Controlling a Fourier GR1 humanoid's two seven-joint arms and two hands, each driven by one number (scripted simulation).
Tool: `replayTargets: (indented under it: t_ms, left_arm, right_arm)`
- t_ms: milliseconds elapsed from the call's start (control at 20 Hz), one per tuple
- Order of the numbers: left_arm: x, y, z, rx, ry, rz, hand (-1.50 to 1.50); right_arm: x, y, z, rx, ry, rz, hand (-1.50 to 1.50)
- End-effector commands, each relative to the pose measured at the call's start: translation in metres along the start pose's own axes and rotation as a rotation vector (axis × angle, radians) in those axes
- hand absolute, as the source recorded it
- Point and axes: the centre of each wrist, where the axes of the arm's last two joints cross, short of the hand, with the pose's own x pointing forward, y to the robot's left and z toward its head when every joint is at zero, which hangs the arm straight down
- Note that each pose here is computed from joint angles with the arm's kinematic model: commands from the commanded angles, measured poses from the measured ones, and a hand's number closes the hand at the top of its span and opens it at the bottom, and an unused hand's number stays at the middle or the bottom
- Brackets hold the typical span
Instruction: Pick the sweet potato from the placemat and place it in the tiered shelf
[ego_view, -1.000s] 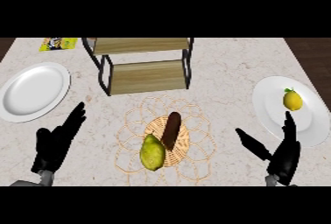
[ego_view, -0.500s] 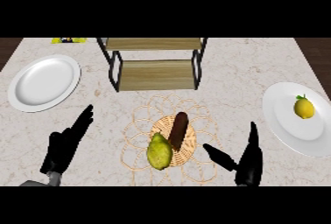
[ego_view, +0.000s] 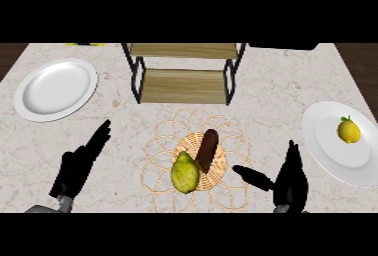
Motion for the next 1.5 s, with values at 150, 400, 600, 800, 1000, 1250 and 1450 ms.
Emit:
replayTargets:
  t_ms: [150, 400, 600, 800, 1000, 1250, 1450]
  left_arm:
    - [0.009, -0.003, -0.007, -0.013, -0.025, -0.004, 0.00]
    - [0.001, -0.005, -0.005, -0.022, -0.007, -0.003, 0.00]
    - [0.000, -0.014, -0.006, -0.036, -0.010, 0.001, 0.00]
    - [-0.002, -0.005, -0.005, -0.039, 0.002, -0.010, 0.00]
    - [0.001, -0.007, -0.011, -0.018, -0.001, -0.003, 0.00]
    - [-0.004, -0.008, -0.008, -0.013, 0.008, 0.000, 0.00]
    - [0.000, -0.011, -0.011, -0.011, -0.002, 0.000, 0.00]
  right_arm:
    - [0.028, 0.017, -0.003, 0.037, 0.252, 0.258, -1.50]
    - [0.056, 0.021, -0.001, 0.064, 0.373, 0.317, -1.50]
    - [0.074, 0.029, -0.004, 0.075, 0.396, 0.335, -1.50]
    - [0.080, 0.036, -0.010, 0.055, 0.419, 0.370, -1.50]
    - [0.084, 0.037, -0.022, 0.022, 0.432, 0.442, -1.50]
    - [0.090, 0.036, -0.035, -0.002, 0.461, 0.486, -1.50]
    - [0.102, 0.033, -0.047, 0.002, 0.484, 0.517, -1.50]
